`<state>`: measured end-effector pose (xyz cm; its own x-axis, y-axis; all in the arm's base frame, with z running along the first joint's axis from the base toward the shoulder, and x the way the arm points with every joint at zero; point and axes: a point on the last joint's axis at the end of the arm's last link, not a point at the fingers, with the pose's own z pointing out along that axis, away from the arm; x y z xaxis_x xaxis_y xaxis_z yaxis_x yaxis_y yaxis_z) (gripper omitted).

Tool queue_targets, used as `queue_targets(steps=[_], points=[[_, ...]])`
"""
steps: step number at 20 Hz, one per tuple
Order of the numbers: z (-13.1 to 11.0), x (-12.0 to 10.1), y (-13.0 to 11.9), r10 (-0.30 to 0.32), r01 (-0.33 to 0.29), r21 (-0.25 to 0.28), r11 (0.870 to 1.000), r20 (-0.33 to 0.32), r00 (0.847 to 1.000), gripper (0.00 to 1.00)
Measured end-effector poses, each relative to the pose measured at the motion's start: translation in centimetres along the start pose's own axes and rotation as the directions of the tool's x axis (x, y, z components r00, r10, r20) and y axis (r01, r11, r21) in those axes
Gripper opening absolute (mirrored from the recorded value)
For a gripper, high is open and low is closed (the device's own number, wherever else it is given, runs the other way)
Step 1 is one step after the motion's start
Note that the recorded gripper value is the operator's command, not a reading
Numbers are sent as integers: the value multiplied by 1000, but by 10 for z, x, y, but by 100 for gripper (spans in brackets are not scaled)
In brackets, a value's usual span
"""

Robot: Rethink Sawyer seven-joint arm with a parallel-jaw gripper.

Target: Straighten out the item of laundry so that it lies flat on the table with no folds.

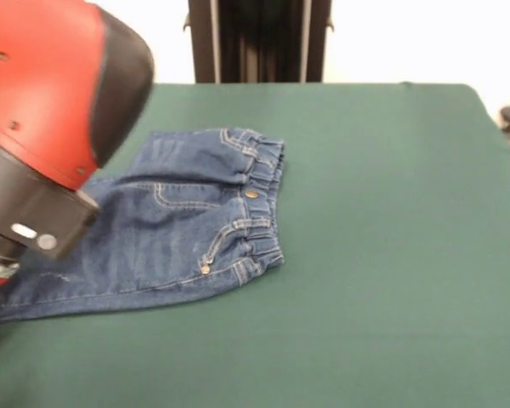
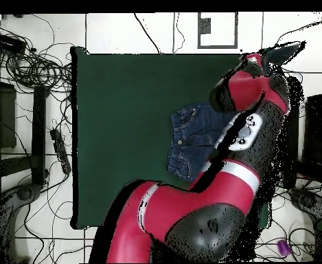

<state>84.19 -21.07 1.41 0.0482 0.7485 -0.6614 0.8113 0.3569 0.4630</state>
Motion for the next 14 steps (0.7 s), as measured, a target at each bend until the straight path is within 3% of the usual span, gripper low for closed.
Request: queue_targets(steps=[2, 3, 4, 5, 7, 8, 11, 14], points=[[7, -13, -6, 181, -182, -6, 983, -61, 981, 0], [14, -31, -17, 319, -319, 16, 948, -98, 943, 0], [17, -39, -23, 372, -370, 32, 928, -109, 922, 0], [21, -50, -33, 441, -437, 57, 898, -122, 889, 0], [24, -65, -44, 514, -507, 86, 858, -133, 847, 0], [25, -74, -51, 555, -546, 103, 832, -139, 820, 0], [23, -90, -58, 619, -606, 129, 785, -150, 771, 0], [18, -91, -54, 635, -619, 142, 773, -161, 756, 0]])
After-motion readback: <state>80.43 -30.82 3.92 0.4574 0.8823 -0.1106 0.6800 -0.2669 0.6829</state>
